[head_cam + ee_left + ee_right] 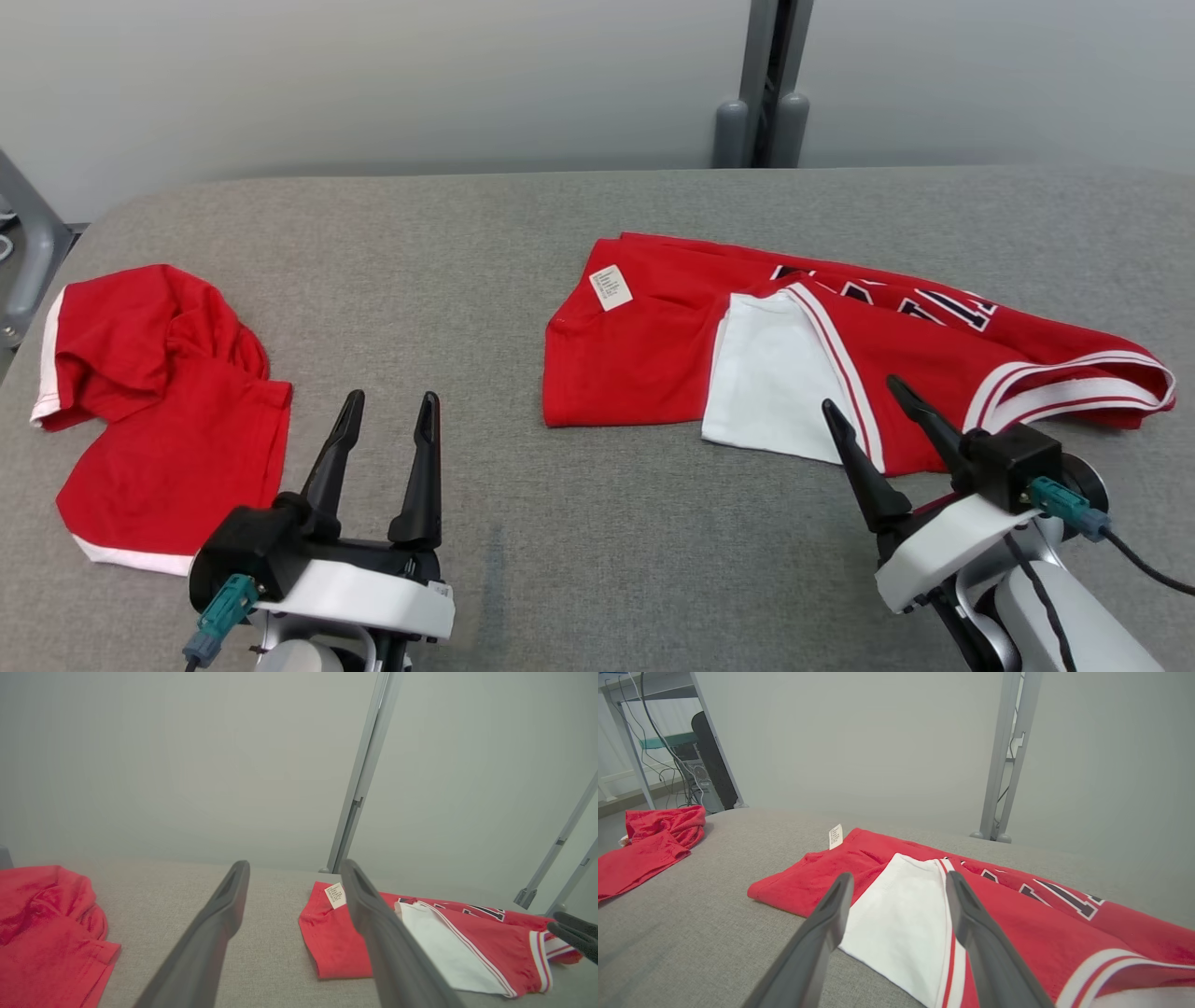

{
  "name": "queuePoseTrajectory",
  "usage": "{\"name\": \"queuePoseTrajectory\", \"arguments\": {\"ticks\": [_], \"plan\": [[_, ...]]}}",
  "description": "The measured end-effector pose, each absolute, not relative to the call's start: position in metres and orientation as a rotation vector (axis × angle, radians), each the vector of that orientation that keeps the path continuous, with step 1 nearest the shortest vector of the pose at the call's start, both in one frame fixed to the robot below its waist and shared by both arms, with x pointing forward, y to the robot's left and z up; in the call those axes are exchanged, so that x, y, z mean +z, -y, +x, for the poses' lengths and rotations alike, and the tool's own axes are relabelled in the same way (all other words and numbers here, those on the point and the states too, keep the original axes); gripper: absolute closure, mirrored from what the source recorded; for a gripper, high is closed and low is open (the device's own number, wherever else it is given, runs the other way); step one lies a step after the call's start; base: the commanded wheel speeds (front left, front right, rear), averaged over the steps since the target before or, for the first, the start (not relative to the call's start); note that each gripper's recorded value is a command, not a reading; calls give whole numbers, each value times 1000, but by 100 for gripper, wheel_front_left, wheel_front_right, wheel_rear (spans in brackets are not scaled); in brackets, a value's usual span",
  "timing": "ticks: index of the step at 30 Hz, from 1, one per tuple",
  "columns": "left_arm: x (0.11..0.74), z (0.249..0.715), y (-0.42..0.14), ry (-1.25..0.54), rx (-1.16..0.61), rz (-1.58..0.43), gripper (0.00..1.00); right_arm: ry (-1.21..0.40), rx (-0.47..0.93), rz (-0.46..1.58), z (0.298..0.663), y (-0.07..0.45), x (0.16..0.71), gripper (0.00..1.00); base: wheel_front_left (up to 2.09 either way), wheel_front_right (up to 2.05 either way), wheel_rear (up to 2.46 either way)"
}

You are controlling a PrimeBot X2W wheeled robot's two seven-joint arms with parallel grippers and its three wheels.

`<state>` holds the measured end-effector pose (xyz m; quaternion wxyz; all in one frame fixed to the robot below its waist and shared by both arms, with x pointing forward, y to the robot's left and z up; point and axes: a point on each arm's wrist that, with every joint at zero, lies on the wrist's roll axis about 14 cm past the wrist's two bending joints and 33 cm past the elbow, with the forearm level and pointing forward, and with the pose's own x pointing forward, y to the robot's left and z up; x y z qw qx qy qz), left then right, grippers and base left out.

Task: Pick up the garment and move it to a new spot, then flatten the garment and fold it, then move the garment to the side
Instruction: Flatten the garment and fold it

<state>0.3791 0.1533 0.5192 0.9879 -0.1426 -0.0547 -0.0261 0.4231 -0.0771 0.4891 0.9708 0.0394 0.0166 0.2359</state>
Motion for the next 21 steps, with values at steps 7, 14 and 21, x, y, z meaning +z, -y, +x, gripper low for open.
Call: {"name": "queuePoseTrajectory", "arguments": {"ticks": [7,14,21], "plan": [[513,373,-165,94,-11,-287,0,-163,574,80,424,28,452,0,0,0,0],[507,364,-187,80,63,-284,0,-290,625,8,434,8,412,0,0,0,0],[501,355,-203,63,125,-280,0,-363,652,-20,438,-7,388,0,0,0,0]]}}
